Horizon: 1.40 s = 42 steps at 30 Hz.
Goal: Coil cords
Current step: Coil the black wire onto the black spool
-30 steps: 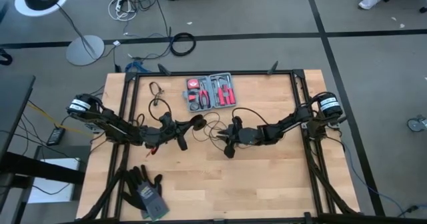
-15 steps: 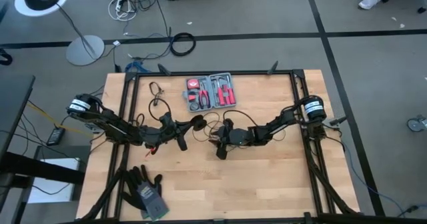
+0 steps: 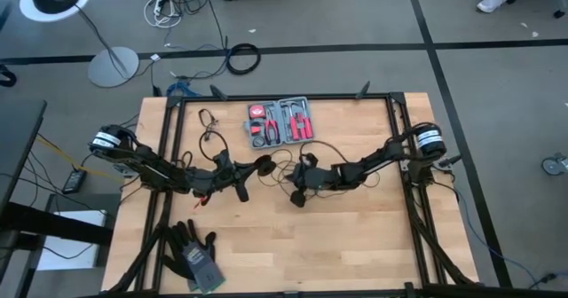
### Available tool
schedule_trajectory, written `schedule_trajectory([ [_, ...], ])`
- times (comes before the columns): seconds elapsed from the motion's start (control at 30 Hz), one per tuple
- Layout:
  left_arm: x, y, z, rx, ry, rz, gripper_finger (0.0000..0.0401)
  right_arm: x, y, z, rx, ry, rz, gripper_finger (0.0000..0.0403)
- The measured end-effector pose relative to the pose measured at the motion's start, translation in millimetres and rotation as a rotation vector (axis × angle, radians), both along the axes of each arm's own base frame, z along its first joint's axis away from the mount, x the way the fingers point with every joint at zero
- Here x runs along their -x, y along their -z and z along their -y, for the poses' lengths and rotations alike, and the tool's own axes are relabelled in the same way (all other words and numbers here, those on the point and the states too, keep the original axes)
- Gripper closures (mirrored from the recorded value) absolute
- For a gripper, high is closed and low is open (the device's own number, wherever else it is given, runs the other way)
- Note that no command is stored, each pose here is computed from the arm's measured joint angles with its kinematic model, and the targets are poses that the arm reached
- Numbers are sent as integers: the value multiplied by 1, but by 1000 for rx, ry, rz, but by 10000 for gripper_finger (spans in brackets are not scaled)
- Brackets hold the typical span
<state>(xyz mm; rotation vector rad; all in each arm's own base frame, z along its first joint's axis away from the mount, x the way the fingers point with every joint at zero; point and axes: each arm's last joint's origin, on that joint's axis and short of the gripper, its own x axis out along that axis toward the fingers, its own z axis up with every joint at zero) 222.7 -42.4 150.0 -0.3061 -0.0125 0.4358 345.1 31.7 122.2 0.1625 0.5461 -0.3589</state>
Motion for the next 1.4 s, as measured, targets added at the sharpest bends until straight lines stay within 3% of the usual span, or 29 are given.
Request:
schedule_trajectory([
  [0.2,0,1,1,2,47,-9,401,16,-19,28,-89,110,-97,401],
  [0.53,-1,4,3,-1,104,-41,401,27,-48,51,-96,129,-82,402],
  [0.83,-11,9,5,-28,104,-190,401,9,-92,61,-71,113,-190,403],
  [1.03,-19,7,7,-45,100,-271,401,-3,-120,66,-33,96,-166,403],
  [1.23,-28,4,1,-25,-10,-341,401,-13,-143,57,-36,71,-99,403],
  [1.4,-36,-1,-12,3,-96,-357,401,-14,-145,44,-79,67,-80,403],
])
